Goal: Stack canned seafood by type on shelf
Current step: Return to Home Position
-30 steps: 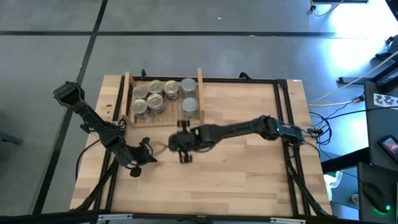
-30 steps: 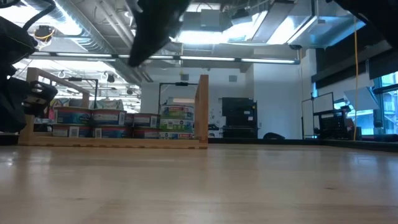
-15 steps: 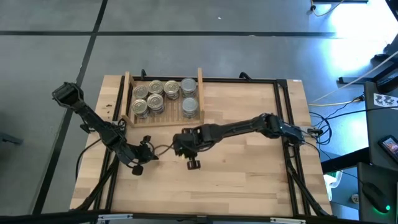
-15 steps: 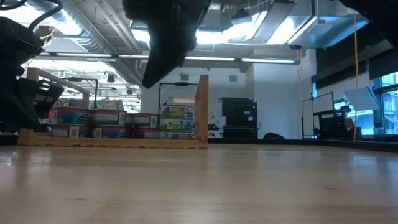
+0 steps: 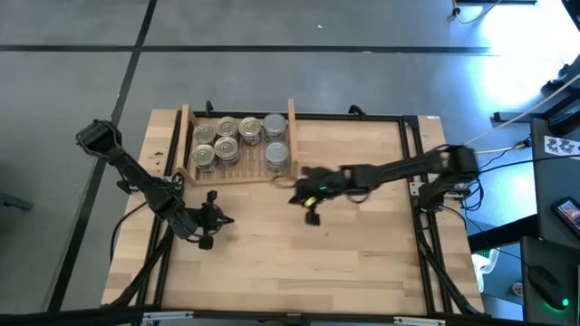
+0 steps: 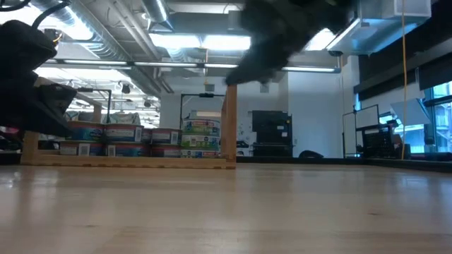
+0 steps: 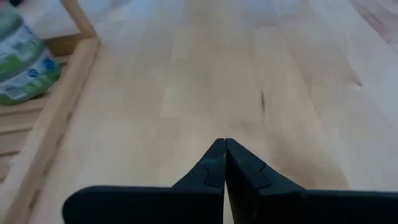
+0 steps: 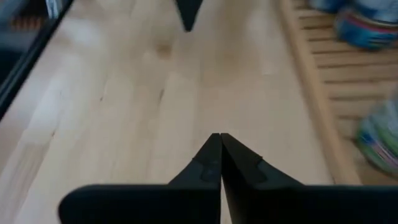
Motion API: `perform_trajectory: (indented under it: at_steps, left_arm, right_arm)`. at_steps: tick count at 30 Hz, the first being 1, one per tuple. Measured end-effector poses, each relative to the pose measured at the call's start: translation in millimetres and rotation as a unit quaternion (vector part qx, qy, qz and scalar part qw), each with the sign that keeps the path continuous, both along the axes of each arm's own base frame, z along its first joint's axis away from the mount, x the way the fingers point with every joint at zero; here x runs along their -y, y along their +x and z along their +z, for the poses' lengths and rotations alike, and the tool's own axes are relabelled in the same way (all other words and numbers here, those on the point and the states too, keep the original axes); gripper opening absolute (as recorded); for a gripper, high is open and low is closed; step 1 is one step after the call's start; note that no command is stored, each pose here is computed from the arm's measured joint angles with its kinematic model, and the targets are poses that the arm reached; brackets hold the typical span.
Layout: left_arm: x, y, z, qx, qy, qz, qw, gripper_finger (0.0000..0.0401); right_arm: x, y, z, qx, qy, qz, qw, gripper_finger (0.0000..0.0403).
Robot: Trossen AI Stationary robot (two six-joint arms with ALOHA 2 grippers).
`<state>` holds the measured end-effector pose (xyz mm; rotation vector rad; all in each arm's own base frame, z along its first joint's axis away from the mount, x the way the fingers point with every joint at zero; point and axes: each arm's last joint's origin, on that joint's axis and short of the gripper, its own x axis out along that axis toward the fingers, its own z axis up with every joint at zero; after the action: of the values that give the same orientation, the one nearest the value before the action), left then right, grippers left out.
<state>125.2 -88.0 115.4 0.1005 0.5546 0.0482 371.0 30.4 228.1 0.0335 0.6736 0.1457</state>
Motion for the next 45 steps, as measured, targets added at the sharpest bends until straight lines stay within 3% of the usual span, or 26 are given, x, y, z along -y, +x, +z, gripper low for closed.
perform_trajectory:
  at_steps: [5,11,16,18,21,23,29,38,45]
  left_arm:
    - [-1.5,1.0,0.6,0.007,-0.001,0.016,1.000,0.0001]
    - [-4.1,2.8,0.6,0.010,-0.023,0.040,0.999,0.0001]
    - [-7.1,4.7,0.6,0.009,-0.016,0.048,0.999,0.0001]
    - [-10.1,5.8,0.5,0.009,0.019,0.049,0.999,0.0001]
    - [-12.0,6.7,0.4,0.003,0.058,0.034,0.998,0.0001]
    - [-12.2,6.9,0.5,0.004,0.057,0.036,0.998,0.0001]
    - [-12.4,12.3,5.9,0.035,0.012,0.057,0.998,0.0001]
    - [-25.8,16.7,21.1,0.086,-0.048,0.003,0.995,0.0001]
    - [-41.6,4.1,31.0,0.179,-0.102,-0.085,0.975,0.0001]
  right_arm:
    - [13.0,-67.9,-17.8,0.092,0.042,-0.044,0.994,0.0003]
    - [15.8,-145.7,-35.1,0.186,0.081,-0.102,0.974,0.0008]
    - [14.3,-190.2,-44.7,0.237,0.104,-0.094,0.961,0.0009]
    - [14.4,-203.3,-49.3,0.248,0.111,-0.092,0.958,0.0009]
    - [14.9,-217.4,-55.3,0.265,0.117,-0.088,0.953,0.0009]
    - [16.0,-227.4,-61.9,0.274,0.114,-0.085,0.951,0.0009]
    - [18.5,-242.8,-70.2,0.263,0.102,-0.092,0.955,0.0009]
    - [21.1,-260.9,-73.7,0.246,0.066,-0.093,0.962,0.0010]
    - [20.9,-268.8,-65.4,0.294,0.071,-0.071,0.951,0.0010]
